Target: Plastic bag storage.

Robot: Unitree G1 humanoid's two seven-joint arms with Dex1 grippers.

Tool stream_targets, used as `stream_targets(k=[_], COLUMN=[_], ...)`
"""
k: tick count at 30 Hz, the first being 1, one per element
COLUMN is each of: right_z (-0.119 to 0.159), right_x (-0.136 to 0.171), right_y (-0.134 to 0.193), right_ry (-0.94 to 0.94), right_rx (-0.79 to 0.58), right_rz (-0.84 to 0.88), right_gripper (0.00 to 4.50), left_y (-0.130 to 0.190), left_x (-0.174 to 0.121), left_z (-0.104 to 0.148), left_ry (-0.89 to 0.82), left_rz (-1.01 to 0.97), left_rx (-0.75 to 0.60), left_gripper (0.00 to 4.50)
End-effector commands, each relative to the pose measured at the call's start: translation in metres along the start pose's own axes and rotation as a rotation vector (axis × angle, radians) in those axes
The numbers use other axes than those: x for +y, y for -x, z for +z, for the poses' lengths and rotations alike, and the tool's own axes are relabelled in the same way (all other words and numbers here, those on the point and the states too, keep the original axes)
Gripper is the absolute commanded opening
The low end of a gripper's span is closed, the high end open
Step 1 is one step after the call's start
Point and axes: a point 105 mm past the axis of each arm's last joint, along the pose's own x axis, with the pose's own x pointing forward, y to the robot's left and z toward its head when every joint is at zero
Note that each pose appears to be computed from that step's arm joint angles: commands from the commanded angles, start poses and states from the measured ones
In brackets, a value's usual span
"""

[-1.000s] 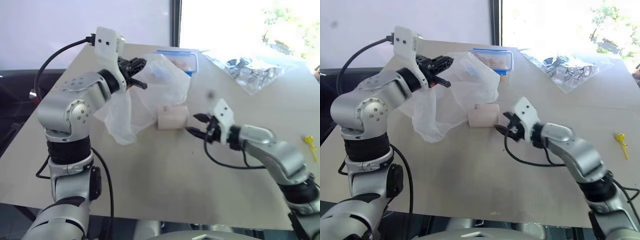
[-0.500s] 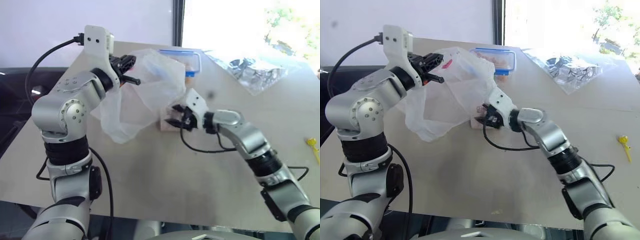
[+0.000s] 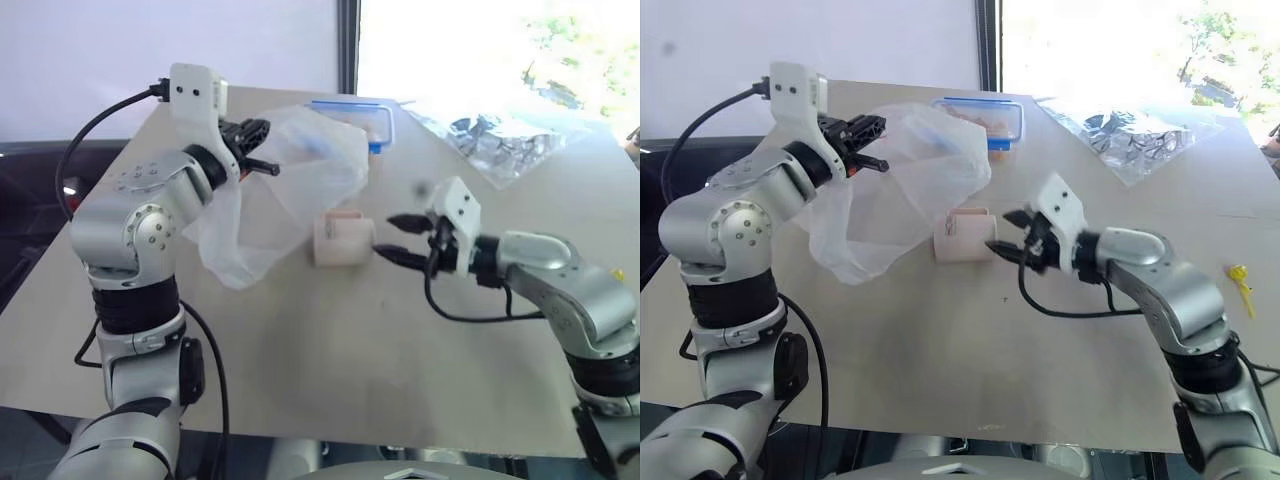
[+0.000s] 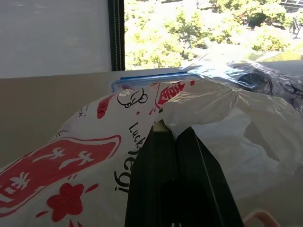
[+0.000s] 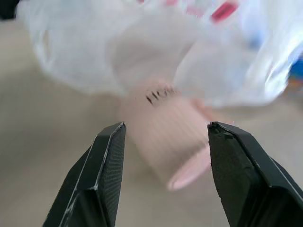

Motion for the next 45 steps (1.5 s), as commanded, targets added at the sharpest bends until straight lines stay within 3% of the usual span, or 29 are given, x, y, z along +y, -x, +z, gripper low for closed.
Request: stream_targets(k=[1,8,14,23,26,32,37,44,45], right_z=[0.000,0.013,0.024,0.014,0.002,-0.004,-0.010,-0.022,-0.022], right_x=[-0.011,0.023,0.029,0.038,0.032,0.001,-0.016,-0.050,-0.052], right_y=[-0.025,-0.060,-0.092,-0.129,-0.123,-0.078,-0.045,-0.026,-0.025], right_ry=[0.035,0.225,0.357,0.665,0.770,0.842,0.831,0.805,0.802], right_rx=[0.012,-0.039,-0.036,0.135,0.206,0.300,0.352,0.391,0.387], right_rz=[-0.067,0.065,0.047,0.001,-0.002,-0.100,-0.223,-0.438,-0.451], right_gripper=[2.76,2.76,2.76,2.76,2.76,2.76,2.76,2.76,2.53], left_y=[-0.001,0.003,0.005,0.003,0.003,0.005,0.004,-0.002,-0.002], left_x=[0.000,0.008,0.010,0.007,0.005,0.006,0.006,0.003,0.003], left_z=[0.019,0.021,0.017,0.015,0.016,0.016,0.014,0.017,0.018], left_ry=[-0.033,-0.054,-0.059,-0.069,-0.075,-0.084,-0.078,-0.085,-0.087], left_rz=[0.007,0.059,0.074,0.075,0.073,0.076,0.075,0.056,0.055], left_rx=[-0.067,-0.069,-0.055,-0.056,-0.058,-0.060,-0.061,-0.069,-0.071], left_gripper=[0.00,0.00,0.00,0.00,0.00,0.00,0.00,0.00,0.00])
